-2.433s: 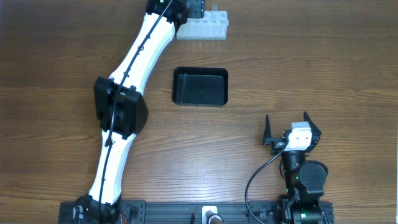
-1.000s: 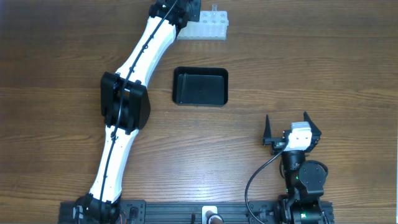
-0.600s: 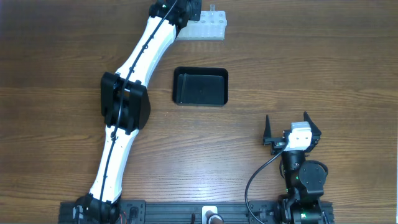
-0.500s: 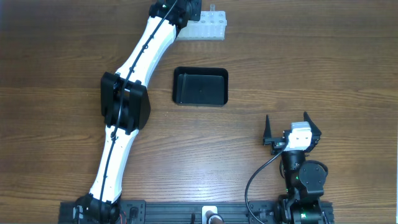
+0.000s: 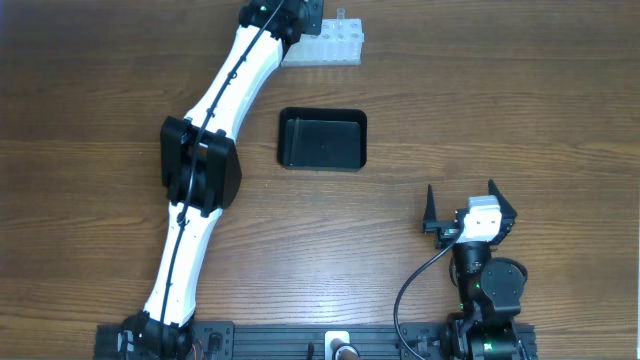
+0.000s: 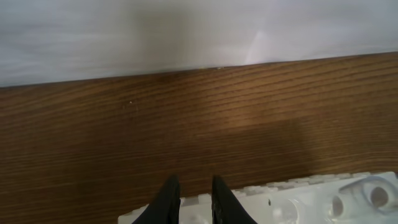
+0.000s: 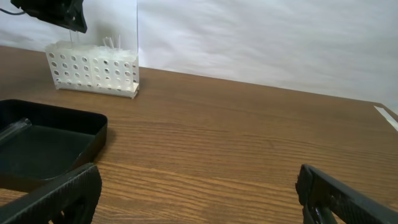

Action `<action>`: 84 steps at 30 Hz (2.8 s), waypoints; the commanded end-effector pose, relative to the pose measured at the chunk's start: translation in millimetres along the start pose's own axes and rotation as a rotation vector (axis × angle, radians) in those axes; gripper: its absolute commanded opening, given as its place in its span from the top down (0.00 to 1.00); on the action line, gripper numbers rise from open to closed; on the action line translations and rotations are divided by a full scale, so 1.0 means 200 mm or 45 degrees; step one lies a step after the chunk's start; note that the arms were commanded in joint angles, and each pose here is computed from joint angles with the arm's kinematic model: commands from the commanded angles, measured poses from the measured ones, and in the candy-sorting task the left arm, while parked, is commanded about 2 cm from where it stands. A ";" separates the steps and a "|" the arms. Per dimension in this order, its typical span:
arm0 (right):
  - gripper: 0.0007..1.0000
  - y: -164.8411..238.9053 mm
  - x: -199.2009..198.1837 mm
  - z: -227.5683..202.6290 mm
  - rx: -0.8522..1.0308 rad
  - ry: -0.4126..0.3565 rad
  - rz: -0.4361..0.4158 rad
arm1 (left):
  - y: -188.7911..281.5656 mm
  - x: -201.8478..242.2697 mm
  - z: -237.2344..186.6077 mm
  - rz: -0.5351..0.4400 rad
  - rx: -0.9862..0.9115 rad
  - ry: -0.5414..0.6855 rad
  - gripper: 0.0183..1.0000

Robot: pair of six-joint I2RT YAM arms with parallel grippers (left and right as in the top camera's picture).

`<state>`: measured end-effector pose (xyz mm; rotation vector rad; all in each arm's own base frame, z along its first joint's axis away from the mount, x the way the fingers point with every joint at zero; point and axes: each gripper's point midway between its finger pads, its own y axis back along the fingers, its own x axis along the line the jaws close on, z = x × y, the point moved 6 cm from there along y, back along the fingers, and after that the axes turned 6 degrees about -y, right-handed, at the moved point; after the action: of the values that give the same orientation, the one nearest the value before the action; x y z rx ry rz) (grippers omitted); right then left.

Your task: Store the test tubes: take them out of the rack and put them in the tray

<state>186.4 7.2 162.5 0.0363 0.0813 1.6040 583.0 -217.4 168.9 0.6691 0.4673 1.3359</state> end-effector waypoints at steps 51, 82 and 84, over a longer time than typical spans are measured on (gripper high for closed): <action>0.01 0.00 -0.01 -0.01 -0.001 -0.004 -0.015 | 0.55 -0.16 -0.50 -0.195 0.952 0.179 0.97; 0.01 0.00 -0.01 -0.01 -0.001 -0.004 -0.016 | 0.31 -0.25 -0.69 -0.207 1.056 0.157 0.97; 0.01 0.00 -0.01 -0.01 -0.001 -0.004 -0.016 | 0.31 -0.25 -0.69 -0.205 1.055 0.152 0.96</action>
<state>186.4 7.2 162.5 0.0366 0.0810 1.6040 435.2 -235.8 112.0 1.2034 1.1576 0.9978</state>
